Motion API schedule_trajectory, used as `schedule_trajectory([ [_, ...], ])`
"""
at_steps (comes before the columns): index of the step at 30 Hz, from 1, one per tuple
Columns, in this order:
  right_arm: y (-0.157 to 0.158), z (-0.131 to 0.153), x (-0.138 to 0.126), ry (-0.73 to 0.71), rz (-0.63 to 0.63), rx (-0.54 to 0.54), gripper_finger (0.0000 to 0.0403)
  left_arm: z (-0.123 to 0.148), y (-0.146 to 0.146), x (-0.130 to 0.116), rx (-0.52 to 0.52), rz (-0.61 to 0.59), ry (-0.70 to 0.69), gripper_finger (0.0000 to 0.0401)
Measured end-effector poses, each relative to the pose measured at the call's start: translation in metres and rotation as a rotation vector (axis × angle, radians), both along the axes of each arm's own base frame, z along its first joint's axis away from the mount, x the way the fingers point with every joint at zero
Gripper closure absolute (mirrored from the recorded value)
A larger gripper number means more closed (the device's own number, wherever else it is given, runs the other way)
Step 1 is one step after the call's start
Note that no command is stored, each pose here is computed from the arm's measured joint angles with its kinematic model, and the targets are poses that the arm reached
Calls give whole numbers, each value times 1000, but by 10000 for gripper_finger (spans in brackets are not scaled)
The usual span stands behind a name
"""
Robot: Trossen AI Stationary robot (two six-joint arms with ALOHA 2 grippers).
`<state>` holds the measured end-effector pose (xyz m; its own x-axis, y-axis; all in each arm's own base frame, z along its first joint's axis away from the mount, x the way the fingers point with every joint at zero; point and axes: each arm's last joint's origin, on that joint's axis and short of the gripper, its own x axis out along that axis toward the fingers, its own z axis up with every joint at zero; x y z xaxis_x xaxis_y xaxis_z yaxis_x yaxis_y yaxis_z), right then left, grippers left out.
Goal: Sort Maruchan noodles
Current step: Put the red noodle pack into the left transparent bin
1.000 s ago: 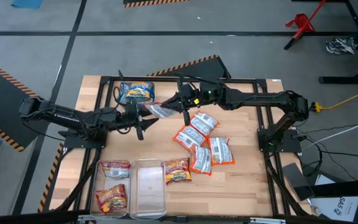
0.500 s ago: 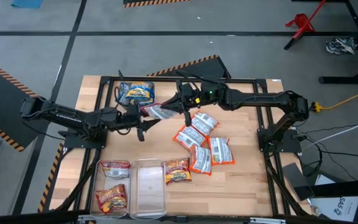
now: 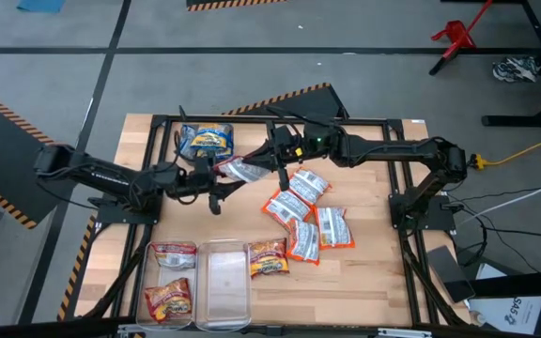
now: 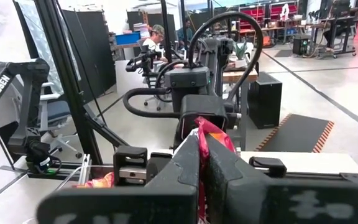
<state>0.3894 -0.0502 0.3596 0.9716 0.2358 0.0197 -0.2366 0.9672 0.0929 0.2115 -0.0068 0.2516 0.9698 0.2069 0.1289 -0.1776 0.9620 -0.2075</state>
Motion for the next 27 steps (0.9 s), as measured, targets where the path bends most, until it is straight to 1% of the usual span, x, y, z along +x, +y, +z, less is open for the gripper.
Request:
schedule_trajectory([
  [3, 0, -1, 0, 8, 9, 2, 403, -2, 0, 4, -4, 24, -5, 224],
  [6, 0, -3, 0, 30, 9, 8, 403, -4, 1, 5, 2, 30, -1, 239],
  [15, 0, -4, 0, 44, 8, 10, 403, -5, 1, 6, 16, 50, 7, 330],
  [18, 0, -4, 0, 36, 14, -19, 398, -5, 0, 6, 12, 47, 6, 347],
  [20, 1, -4, -1, 29, 44, -48, 385, -5, -1, 6, -10, 38, 1, 350],
  [22, -2, -1, -6, 34, 59, -67, 362, -5, -3, 6, -34, 25, -5, 351],
  [27, -6, 17, -27, 57, 21, -109, 274, -5, -10, 5, -85, -8, -11, 354],
])
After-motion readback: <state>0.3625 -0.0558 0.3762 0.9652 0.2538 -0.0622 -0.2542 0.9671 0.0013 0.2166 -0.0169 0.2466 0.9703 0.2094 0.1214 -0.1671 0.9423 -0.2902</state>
